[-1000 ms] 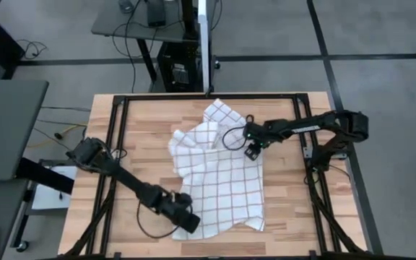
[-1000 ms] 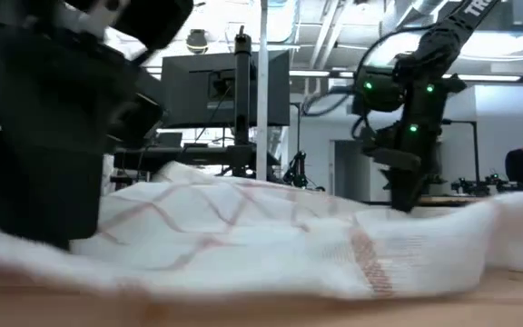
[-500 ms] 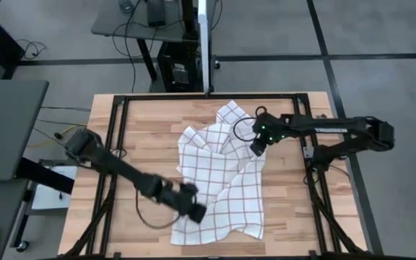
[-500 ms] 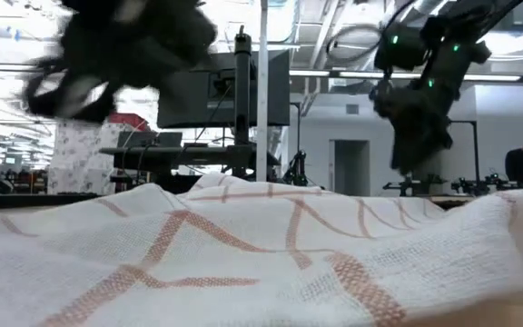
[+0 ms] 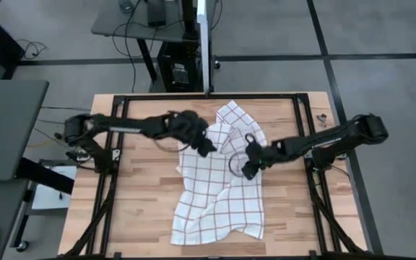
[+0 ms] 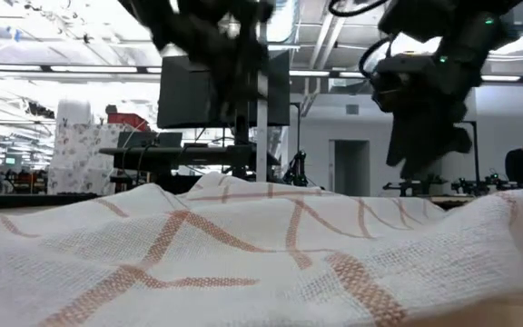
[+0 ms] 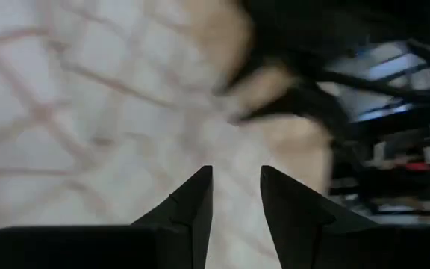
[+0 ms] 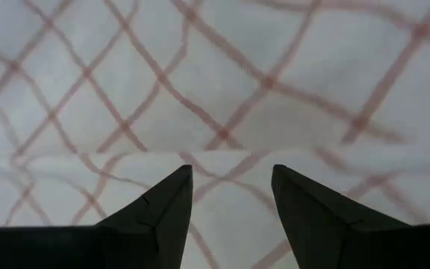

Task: Roll towel
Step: Roll the white towel

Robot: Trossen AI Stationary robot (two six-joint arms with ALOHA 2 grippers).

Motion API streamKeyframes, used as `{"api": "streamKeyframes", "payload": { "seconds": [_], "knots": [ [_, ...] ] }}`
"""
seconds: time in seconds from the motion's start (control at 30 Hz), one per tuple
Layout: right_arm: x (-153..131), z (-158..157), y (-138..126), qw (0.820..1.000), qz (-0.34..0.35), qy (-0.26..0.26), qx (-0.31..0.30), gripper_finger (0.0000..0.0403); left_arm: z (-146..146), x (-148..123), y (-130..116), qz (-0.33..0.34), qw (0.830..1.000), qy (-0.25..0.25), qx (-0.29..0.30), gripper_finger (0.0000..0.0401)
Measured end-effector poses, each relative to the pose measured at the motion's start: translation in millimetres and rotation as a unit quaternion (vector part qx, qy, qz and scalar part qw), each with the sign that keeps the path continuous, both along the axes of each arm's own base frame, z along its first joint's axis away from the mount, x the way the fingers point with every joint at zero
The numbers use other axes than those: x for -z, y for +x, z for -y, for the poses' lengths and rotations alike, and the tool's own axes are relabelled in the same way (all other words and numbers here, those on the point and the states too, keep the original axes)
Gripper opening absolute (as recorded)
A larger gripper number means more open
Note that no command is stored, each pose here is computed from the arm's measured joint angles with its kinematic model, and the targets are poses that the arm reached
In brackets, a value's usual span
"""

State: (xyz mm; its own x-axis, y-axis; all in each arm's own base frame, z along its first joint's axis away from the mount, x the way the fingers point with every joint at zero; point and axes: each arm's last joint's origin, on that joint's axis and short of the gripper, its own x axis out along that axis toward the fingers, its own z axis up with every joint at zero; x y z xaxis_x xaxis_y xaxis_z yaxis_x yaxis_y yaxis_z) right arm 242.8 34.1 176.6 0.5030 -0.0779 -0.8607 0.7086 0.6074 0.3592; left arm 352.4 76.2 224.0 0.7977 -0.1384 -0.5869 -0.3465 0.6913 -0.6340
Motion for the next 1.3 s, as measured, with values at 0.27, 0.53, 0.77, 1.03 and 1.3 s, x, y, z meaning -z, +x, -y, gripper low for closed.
{"api": "streamKeyframes", "payload": {
  "seconds": [0.27,0.53,0.77,1.03,1.3],
  "knots": [
    [23.6,-51.7,18.4,0.992,0.062,0.081,0.073,0.0180,-32.7,57.6,14.3,-0.040,0.994,0.103,0.022,0.0098],
    [50.8,-73.1,19.1,0.982,0.035,0.123,0.139,0.0180,-53.4,86.5,13.3,-0.091,0.971,0.209,0.078,0.0098],
    [50.7,-88.2,11.5,0.981,0.029,0.136,0.136,0.0180,-80.4,102.0,-2.7,-0.182,0.951,0.241,0.060,0.0098],
    [51.5,-123.5,-10.7,0.979,0.009,0.166,0.118,0.0180,-129.1,87.5,-36.5,-0.223,0.941,0.253,-0.038,0.0098],
    [52.9,-132.1,-22.4,0.977,-0.013,0.170,0.131,0.0180,-160.9,72.5,-69.4,-0.243,0.934,0.250,-0.073,0.0098]
  ]
}}
